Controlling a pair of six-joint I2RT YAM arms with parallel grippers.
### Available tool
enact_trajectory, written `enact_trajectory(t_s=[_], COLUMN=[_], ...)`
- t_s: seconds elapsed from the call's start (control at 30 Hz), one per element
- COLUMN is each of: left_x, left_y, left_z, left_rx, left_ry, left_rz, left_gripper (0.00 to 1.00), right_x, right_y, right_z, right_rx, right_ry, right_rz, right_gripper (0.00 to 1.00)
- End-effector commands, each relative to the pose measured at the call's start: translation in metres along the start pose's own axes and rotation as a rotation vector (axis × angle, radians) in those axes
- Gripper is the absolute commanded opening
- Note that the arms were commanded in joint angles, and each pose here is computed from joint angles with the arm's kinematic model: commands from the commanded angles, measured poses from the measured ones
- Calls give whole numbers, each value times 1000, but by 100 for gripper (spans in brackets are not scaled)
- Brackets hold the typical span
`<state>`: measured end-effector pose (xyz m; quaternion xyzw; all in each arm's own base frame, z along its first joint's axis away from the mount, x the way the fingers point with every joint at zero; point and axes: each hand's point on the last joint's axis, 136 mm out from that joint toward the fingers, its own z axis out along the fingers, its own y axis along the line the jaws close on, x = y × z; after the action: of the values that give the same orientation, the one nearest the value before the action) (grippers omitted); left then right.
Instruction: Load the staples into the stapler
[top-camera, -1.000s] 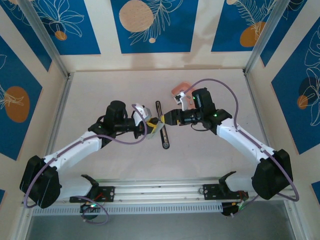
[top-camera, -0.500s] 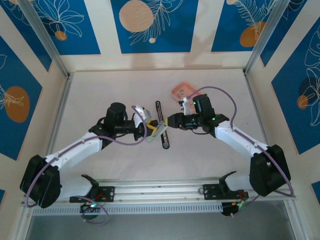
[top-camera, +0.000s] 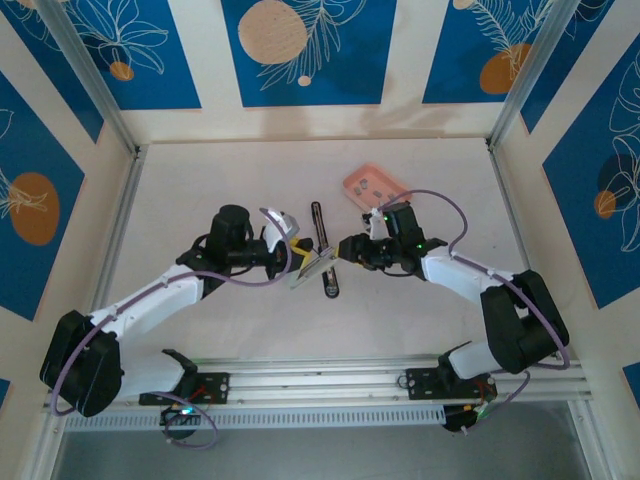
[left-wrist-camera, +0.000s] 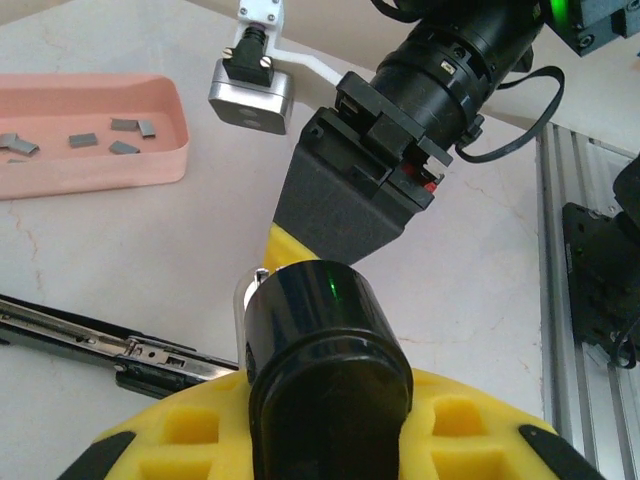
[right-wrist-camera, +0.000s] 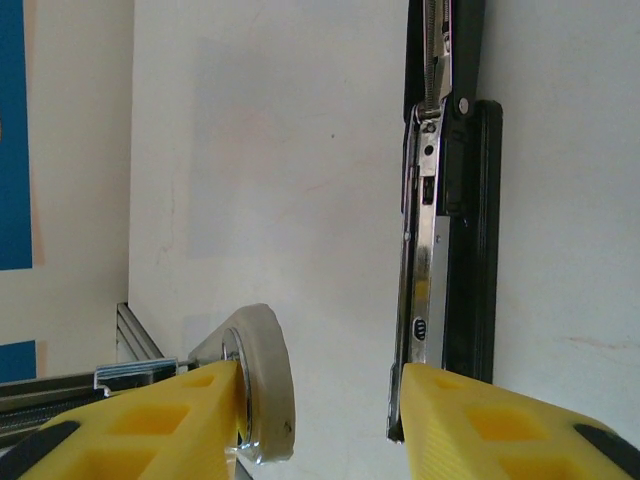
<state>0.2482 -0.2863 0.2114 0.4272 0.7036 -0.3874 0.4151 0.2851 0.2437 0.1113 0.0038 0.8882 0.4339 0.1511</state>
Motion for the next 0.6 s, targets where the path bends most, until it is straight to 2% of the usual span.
enact_trajectory(t_s=[0.0, 0.33, 0.57], left_x=[-100, -119, -128], left_y=[-36, -42, -43], left_z=[-30, -43, -51], left_rx=[83, 59, 31], left_ry=[-317, -338, -348], left_rz=[252, 297, 329], left_gripper=[0, 0, 0], right_x=[27, 35, 36], right_y=[-8, -26, -22], right_z=[17, 23, 20], right_rx=[22, 62, 38], right_ry=[91, 91, 78], right_rz=[20, 66, 47], right_gripper=[46, 47, 50])
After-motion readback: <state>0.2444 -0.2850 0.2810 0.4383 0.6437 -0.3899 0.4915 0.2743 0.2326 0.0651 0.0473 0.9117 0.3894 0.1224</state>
